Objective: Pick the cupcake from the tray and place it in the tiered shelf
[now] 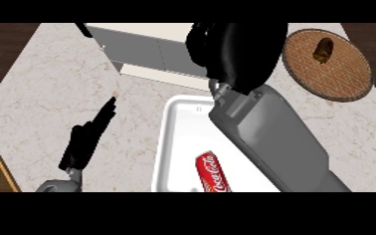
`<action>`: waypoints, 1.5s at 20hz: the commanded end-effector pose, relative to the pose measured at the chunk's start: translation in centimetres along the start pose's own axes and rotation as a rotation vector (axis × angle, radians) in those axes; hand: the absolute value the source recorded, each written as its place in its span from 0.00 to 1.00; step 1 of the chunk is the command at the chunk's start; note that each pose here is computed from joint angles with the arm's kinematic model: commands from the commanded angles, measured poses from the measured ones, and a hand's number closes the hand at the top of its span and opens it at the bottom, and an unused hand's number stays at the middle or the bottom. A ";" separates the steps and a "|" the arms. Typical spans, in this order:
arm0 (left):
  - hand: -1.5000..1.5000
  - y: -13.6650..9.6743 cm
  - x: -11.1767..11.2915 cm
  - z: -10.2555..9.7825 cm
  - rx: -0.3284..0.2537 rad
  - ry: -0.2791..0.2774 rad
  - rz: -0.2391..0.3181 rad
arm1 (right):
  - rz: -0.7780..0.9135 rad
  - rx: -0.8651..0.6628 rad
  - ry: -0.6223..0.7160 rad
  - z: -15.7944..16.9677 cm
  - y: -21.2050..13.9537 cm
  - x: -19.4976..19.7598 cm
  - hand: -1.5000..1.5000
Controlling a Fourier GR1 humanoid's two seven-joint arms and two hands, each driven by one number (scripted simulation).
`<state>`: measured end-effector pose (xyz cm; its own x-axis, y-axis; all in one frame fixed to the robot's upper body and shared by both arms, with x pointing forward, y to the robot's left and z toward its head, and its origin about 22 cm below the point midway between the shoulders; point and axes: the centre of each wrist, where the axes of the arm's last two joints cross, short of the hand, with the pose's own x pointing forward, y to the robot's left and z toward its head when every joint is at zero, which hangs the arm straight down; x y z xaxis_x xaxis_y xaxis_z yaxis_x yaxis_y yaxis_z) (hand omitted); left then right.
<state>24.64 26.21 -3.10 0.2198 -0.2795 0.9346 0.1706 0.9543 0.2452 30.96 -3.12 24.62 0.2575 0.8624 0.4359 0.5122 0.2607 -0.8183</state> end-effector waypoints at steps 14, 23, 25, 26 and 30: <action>0.50 -0.2 0.7 -0.4 -0.018 -0.024 -0.001 | 0.089 0.174 0.175 -10.1 5.8 3.5 1.00; 0.50 -1.7 0.5 -0.3 -0.043 -0.039 -0.015 | -0.302 0.289 0.330 -12.0 7.6 0.6 1.00; 0.50 -1.6 0.4 -0.9 -0.066 -0.046 -0.011 | -0.474 0.309 0.416 -12.7 7.1 -0.1 0.00; 0.50 -1.9 1.5 -0.8 -0.075 -0.054 -0.022 | -0.539 0.307 0.438 -13.0 6.7 0.0 0.00; 0.50 -1.5 2.1 -1.4 -0.059 -0.067 -0.016 | -0.739 0.233 0.427 -13.3 7.5 -1.6 0.00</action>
<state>25.89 24.20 -2.38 0.1631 -0.2842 0.9448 0.2316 0.9419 0.2433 45.09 -7.09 23.05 0.3177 0.4071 0.8564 0.4097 0.7556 -0.5111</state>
